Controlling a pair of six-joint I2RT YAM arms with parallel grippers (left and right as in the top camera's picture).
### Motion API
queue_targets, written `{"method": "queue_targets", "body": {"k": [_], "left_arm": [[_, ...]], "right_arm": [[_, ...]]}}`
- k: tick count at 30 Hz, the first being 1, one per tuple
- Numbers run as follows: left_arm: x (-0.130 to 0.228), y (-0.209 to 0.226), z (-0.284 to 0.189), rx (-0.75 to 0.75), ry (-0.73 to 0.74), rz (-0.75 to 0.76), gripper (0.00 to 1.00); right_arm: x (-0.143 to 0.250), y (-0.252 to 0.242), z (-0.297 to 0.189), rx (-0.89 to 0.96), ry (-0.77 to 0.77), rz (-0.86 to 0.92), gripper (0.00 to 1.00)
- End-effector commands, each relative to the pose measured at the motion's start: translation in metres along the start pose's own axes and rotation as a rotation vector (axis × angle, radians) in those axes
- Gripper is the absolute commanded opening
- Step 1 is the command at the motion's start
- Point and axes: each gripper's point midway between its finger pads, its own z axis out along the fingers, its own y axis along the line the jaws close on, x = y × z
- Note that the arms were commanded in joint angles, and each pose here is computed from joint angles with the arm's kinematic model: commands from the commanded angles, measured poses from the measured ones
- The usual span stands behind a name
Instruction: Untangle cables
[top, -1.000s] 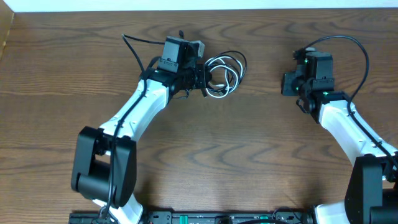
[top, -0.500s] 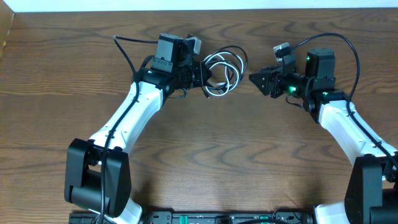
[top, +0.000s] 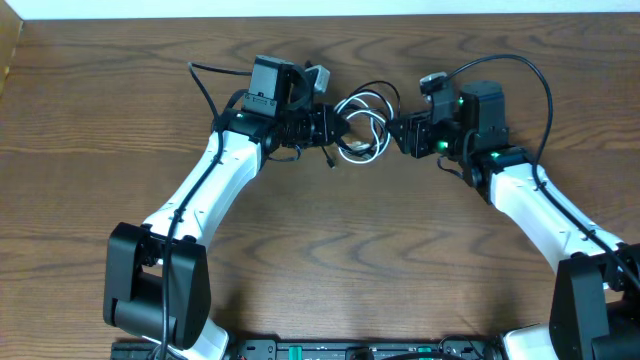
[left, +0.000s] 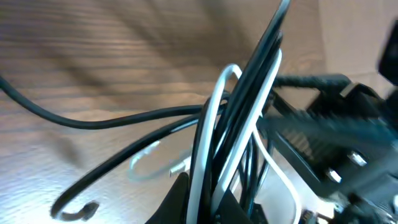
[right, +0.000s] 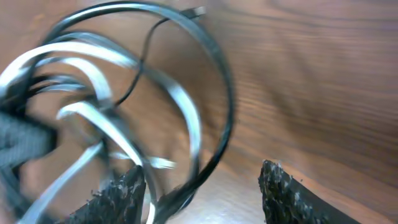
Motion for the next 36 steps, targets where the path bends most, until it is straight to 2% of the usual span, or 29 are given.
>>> {"method": "queue_targets", "body": {"k": [1,6,12,16,25,32,36], "left_arm": [[0.003,-0.024,-0.009,0.108,0.026,0.007,0.07],[0.009,-0.038,-0.011,0.191,0.066,0.008,0.07],[0.013,-0.047,-0.013,0.241,0.087,0.012,0.07],[0.015,-0.057,-0.017,0.301,0.104,0.024,0.07],[-0.008,-0.091,-0.046,0.499,0.059,0.06,0.08],[-0.042,-0.095,-0.102,0.491,-0.117,0.135,0.08],[-0.053,-0.088,-0.127,0.469,-0.187,0.144,0.07]], "right_arm": [[-0.01,-0.017,-0.003,0.127,-0.046,0.029,0.55],[-0.009,-0.013,-0.001,0.106,-0.045,0.025,0.55],[-0.015,0.022,0.004,-0.071,-0.058,-0.019,0.58],[-0.007,0.024,0.011,-0.034,-0.039,-0.023,0.57],[0.021,-0.047,0.027,0.23,0.021,0.103,0.49],[0.021,-0.125,-0.009,0.478,-0.003,0.197,0.47],[0.022,-0.148,-0.022,0.498,-0.005,0.25,0.47]]}}
